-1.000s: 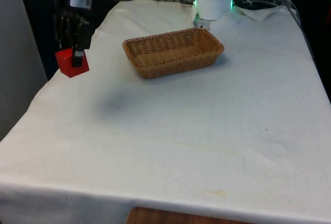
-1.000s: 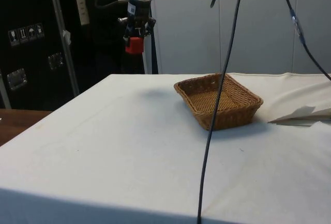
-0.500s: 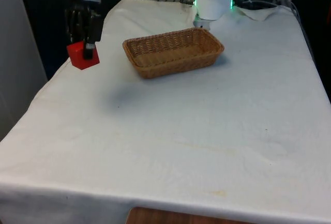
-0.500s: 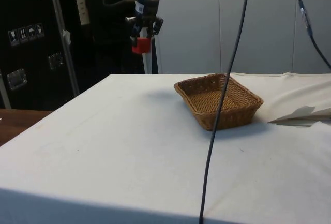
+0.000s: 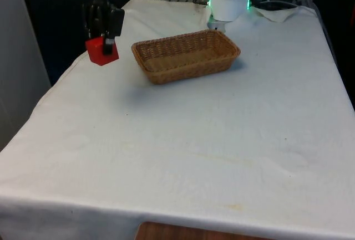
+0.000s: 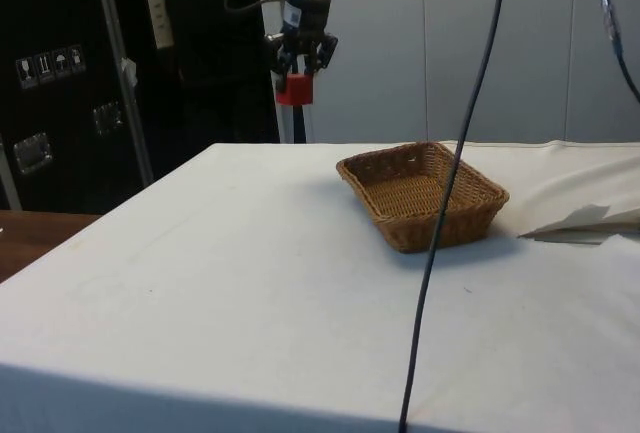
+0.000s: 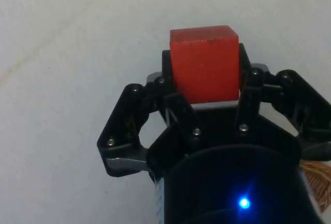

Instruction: Pick up the cube and place it into the basket.

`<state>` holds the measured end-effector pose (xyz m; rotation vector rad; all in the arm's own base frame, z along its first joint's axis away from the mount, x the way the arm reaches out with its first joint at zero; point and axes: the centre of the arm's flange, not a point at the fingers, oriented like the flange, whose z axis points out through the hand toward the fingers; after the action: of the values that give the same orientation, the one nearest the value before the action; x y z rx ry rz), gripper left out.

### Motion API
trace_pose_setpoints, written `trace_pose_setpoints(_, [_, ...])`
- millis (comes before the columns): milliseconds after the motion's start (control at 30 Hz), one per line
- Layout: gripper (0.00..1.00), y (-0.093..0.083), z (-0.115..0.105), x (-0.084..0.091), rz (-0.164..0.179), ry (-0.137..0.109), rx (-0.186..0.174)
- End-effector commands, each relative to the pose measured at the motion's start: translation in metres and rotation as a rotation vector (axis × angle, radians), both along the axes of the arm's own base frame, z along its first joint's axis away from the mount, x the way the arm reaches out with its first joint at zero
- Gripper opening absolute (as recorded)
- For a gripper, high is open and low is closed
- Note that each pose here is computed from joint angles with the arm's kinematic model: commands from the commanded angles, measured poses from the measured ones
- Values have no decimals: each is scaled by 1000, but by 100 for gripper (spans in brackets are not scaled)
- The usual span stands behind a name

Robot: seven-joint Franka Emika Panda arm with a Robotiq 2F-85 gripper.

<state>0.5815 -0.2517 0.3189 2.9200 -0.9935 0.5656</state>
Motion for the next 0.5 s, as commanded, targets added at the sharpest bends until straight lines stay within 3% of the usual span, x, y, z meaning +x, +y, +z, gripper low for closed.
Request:
trace_pose_setpoints(0, [1, 2, 1, -5, 4, -4, -9])
trace_pose_setpoints(467, [1, 10, -3, -44, 39, 4, -13])
